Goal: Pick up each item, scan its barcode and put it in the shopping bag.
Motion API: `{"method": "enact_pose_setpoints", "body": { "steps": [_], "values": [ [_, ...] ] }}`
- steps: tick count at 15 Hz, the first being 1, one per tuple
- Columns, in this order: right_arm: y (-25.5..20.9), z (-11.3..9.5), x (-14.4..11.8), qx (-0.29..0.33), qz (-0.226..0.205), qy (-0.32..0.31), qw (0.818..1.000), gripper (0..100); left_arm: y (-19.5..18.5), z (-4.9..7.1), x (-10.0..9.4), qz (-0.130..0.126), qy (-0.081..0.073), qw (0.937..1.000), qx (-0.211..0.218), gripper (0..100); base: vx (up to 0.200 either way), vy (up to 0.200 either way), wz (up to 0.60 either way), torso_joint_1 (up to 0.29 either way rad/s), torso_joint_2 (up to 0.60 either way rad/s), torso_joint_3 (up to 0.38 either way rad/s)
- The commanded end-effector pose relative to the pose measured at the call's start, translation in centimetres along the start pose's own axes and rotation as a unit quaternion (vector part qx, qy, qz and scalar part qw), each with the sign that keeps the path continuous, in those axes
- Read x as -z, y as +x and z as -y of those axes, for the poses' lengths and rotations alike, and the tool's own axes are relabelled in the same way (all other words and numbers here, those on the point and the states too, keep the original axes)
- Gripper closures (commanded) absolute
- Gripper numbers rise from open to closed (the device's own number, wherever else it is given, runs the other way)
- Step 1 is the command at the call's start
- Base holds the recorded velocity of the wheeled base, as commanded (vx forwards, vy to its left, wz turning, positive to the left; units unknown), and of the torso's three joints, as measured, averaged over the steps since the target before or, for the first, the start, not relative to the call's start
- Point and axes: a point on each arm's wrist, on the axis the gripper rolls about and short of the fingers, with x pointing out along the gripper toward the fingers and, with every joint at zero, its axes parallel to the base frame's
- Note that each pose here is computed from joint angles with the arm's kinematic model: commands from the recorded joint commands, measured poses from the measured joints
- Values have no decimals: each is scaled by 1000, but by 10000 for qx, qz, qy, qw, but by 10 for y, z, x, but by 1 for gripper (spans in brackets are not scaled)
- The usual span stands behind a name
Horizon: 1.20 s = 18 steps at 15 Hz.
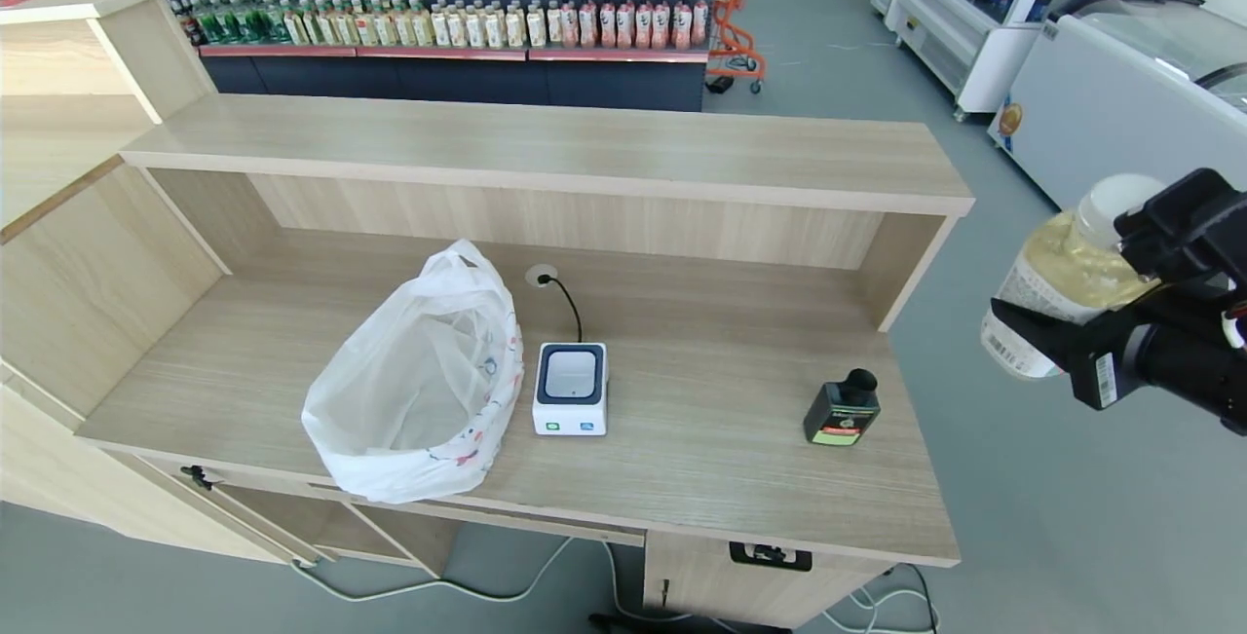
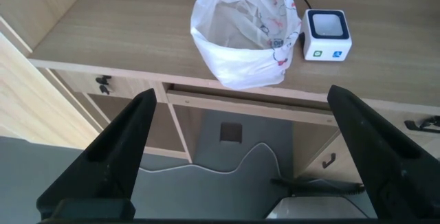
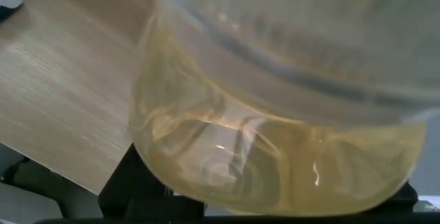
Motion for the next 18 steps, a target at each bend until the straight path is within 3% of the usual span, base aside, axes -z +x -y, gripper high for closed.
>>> {"method": "enact_pose_setpoints", "body": {
  "steps": [1, 10, 18],
  "values": [
    [0, 1, 7, 49, -141, -47, 9999, 100, 0, 0, 0, 0, 1, 10000, 0, 0, 0, 0, 0, 0, 0, 0],
    [-21, -7, 20, 90, -303, -119, 9994, 100, 0, 0, 0, 8, -7, 10000, 0, 0, 0, 0, 0, 0, 0, 0],
    [-17, -20, 29, -243, -468, -168, 9985, 100, 0, 0, 0, 0, 1, 10000, 0, 0, 0, 200, 0, 1, 1, 2]
  ]
}}
